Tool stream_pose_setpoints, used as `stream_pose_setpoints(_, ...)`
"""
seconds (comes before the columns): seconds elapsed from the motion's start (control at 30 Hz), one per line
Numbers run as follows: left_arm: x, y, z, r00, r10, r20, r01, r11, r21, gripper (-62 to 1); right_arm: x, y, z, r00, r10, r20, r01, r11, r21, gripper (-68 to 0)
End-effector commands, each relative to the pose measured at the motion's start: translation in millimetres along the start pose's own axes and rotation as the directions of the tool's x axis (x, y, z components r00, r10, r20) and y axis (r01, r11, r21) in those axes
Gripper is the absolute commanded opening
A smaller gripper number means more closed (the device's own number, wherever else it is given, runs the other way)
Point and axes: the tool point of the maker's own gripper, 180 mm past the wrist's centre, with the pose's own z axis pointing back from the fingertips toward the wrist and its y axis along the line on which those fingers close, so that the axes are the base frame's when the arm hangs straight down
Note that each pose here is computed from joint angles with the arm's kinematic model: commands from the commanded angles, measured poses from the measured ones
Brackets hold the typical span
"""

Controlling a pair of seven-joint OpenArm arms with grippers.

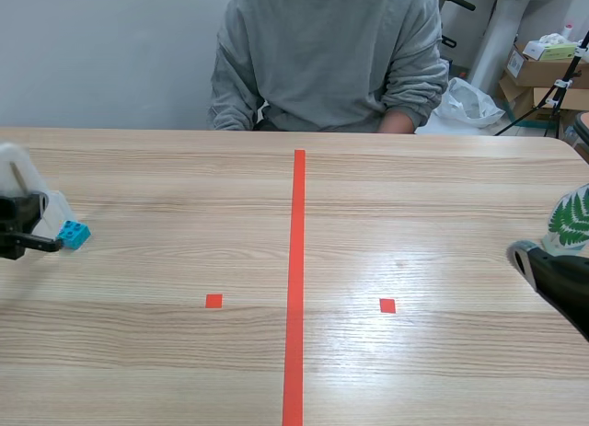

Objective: Do the leaf sorting experiment

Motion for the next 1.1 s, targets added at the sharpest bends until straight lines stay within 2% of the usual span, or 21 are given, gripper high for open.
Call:
stream_pose_setpoints(0.0,-7.5,3.0,-2.5,1.0,0.007,-0.011,-0.007,1.0,0.005,-58.2,6.7,-0.5,-0.3,1.0,0.02,0.019,-0.02,1.0,0.007,-13.3)
stream_pose_setpoints(0.2,-27.2,4.0,-5.7,0.999,0.029,-0.035,-0.029,1.0,0.009,-58.2,6.7,-0.5,-0.3,1.0,0.02,0.019,-0.02,1.0,0.007,-13.3)
stream_pose_setpoints(0.33,-30.0,3.5,-5.4,0.999,0.03,-0.038,-0.03,1.0,0.008,-57.9,6.7,-0.5,-0.3,1.0,0.02,0.019,-0.02,1.0,0.007,-13.3)
stream_pose_setpoints(0.37,-30.0,3.5,-5.4,0.999,0.03,-0.038,-0.03,1.0,0.008,-56.1,6.7,-0.5,-0.3,1.0,0.02,0.019,-0.02,1.0,0.007,-13.3)
stream_pose_setpoints(0.43,-29.8,3.5,-5.5,0.999,0.03,-0.037,-0.03,1.0,0.008,-46.0,6.7,-0.5,-0.3,1.0,0.02,0.019,-0.02,1.0,0.007,-13.3)
stream_pose_setpoints(0.57,-28.8,3.6,-5.5,0.999,0.03,-0.031,-0.03,1.0,0.008,-21.7,6.8,-0.5,-0.3,1.0,0.02,0.02,-0.02,1.0,0.007,-13.3)
stream_pose_setpoints(0.67,-27.5,3.6,-5.5,0.999,0.031,-0.024,-0.031,0.999,0.008,-9.0,6.8,-0.5,-0.3,1.0,0.02,0.02,-0.02,1.0,0.007,-13.3)
stream_pose_setpoints(0.77,-23.8,4.3,-5.5,1.0,0.03,-0.006,-0.03,1.0,0.009,1.0,6.8,-0.5,-0.3,1.0,0.02,0.02,-0.02,1.0,0.007,-13.3)
stream_pose_setpoints(0.93,-6.6,7.7,-3.3,1.0,0.005,0.029,-0.005,1.0,0.011,1.4,6.7,-0.5,-0.3,1.0,0.02,0.019,-0.02,1.0,0.007,-13.3)
stream_pose_setpoints(1.07,25.0,18.3,12.0,0.994,-0.017,0.11,0.014,1.0,0.026,1.4,6.6,-0.5,-0.3,1.0,0.02,0.019,-0.021,1.0,0.007,-13.3)
